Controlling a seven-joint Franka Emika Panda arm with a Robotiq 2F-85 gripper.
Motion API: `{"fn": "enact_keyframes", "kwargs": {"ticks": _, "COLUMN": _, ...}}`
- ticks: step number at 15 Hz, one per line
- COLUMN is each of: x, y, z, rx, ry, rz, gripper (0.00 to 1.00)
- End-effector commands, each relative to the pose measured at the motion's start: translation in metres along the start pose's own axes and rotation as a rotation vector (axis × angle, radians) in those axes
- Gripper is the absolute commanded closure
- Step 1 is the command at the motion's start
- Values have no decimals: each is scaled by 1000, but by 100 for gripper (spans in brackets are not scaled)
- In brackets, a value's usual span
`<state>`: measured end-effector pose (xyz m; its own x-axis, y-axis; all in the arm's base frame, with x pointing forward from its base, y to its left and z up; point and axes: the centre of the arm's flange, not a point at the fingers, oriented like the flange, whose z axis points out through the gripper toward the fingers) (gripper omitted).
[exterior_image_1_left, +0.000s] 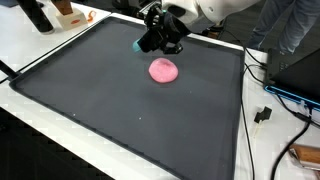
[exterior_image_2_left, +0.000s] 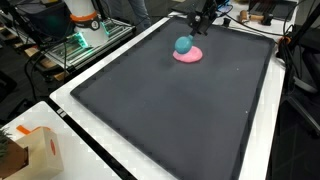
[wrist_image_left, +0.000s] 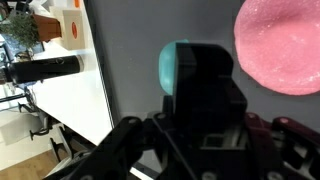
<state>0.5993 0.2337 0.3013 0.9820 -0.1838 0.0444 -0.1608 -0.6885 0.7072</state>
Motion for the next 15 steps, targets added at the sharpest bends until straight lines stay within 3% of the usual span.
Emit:
{"fn": "enact_keyframes", "kwargs": {"ticks": 1, "x": -3, "y": 28, "z": -14, "rx": 62, "ry": -18, "rz": -34, "gripper": 75}}
{"fn": "enact_keyframes", "kwargs": {"ticks": 7, "x": -5, "y": 72, "z": -47, "rx": 212, "ry": -35, "rz": -81, "gripper": 75}}
{"fn": "enact_keyframes", "kwargs": {"ticks": 15, "x": -4, "y": 123, "z": -74, "rx": 477, "ry": -59, "rz": -173, "gripper": 75}}
